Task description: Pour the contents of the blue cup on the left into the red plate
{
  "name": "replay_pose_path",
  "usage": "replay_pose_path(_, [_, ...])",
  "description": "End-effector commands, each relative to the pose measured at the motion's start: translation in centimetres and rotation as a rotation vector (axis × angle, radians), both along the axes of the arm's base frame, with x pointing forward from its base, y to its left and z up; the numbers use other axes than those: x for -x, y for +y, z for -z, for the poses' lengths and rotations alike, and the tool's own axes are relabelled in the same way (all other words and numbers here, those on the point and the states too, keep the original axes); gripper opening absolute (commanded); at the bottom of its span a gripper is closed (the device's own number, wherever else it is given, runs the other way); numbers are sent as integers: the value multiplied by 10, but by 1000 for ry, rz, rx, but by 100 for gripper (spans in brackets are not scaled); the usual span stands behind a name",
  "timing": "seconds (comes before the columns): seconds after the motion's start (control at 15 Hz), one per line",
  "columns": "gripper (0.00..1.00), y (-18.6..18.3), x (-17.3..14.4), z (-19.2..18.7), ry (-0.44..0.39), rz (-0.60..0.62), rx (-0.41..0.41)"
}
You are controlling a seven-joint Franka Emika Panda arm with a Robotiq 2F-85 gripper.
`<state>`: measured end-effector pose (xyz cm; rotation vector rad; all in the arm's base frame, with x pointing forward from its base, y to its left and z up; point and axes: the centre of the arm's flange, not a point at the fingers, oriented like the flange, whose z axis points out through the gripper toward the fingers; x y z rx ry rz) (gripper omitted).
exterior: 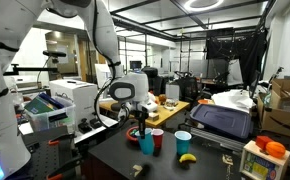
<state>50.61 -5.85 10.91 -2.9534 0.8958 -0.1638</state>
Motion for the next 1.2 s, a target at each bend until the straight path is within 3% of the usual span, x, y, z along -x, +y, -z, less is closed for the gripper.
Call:
replay_pose_path(0.0, [1,-8,8,28,-24,21,-2])
replay_pose_path(0.67, [1,-4,13,51,-82,-6,28])
replay_pose_path(0.73, [30,-4,14,52,-86,-8,31])
replay_pose_path(0.87, [36,-5,16,52,-92,-6,47])
replay_pose_path(1.13, [66,-5,21,52,-94,10,112])
